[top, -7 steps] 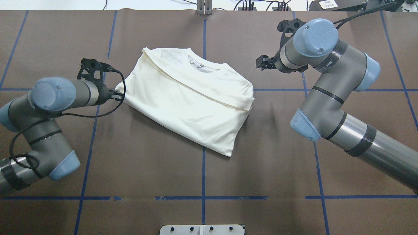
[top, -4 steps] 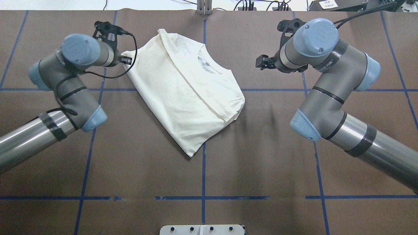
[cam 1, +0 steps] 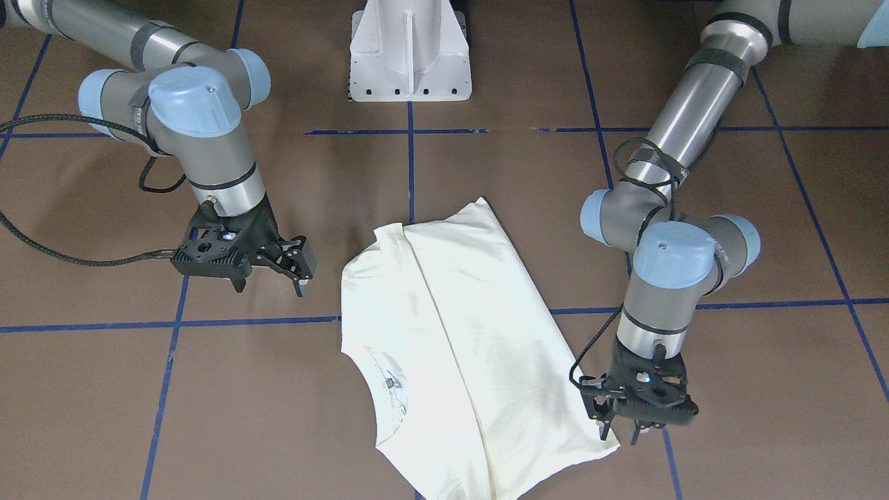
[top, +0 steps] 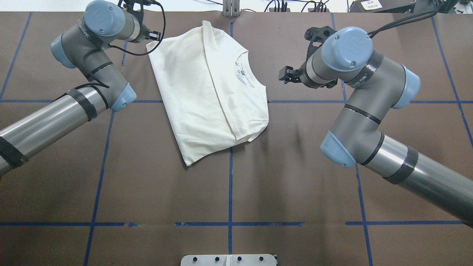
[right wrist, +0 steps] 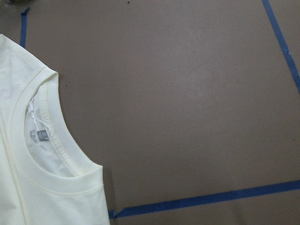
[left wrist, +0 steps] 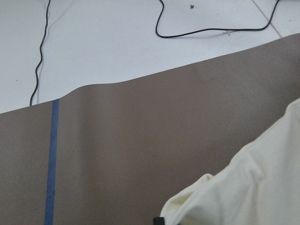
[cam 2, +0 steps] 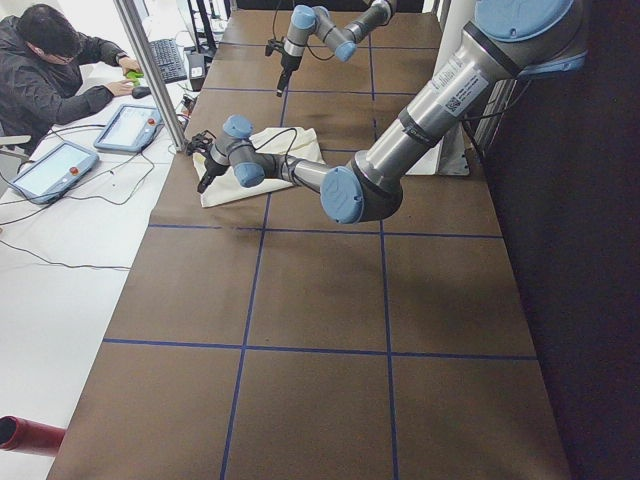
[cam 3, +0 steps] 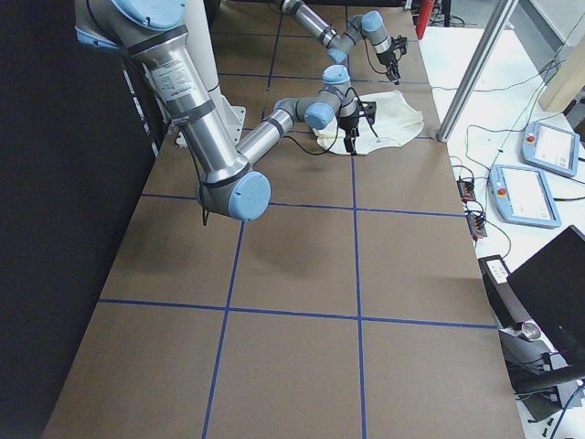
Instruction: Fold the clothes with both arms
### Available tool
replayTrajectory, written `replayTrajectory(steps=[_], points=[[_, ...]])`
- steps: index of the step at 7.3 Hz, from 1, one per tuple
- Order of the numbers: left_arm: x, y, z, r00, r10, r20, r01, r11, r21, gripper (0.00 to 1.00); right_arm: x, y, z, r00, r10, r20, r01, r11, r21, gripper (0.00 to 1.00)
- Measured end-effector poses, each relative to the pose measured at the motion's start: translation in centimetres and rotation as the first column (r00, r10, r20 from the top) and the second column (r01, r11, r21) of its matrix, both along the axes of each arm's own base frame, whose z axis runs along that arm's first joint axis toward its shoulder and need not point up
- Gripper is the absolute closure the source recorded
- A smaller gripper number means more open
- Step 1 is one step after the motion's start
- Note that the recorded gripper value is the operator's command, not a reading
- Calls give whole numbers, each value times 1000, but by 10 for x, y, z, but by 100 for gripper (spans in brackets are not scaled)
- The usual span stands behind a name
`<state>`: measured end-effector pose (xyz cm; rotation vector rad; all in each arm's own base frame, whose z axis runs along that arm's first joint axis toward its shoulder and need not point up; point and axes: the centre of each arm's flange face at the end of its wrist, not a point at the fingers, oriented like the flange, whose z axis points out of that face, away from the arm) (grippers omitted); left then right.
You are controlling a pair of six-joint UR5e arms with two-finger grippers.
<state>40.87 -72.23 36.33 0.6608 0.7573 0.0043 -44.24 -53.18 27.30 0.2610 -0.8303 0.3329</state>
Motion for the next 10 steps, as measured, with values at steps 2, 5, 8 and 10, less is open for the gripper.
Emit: replayTrajectory(steps=[2, 5, 8, 10], points=[[-25, 20, 10, 998, 52, -31, -51, 998, 23, 0, -44, 31, -13, 995, 90, 49, -86, 993, -81, 26], [-29, 26, 14, 997, 62, -36, -61, 998, 27, 0, -96, 57, -2, 977, 208, 36, -199, 965, -168, 27], [-27, 28, 16, 997, 65, -36, -64, 998, 26, 0, -116, 58, -1, 973, 232, 11, -228, 963, -144, 34], [-27, 29, 17, 997, 66, -34, -65, 998, 24, 0, -120, 56, 2, 971, 238, 7, -235, 962, -137, 35]])
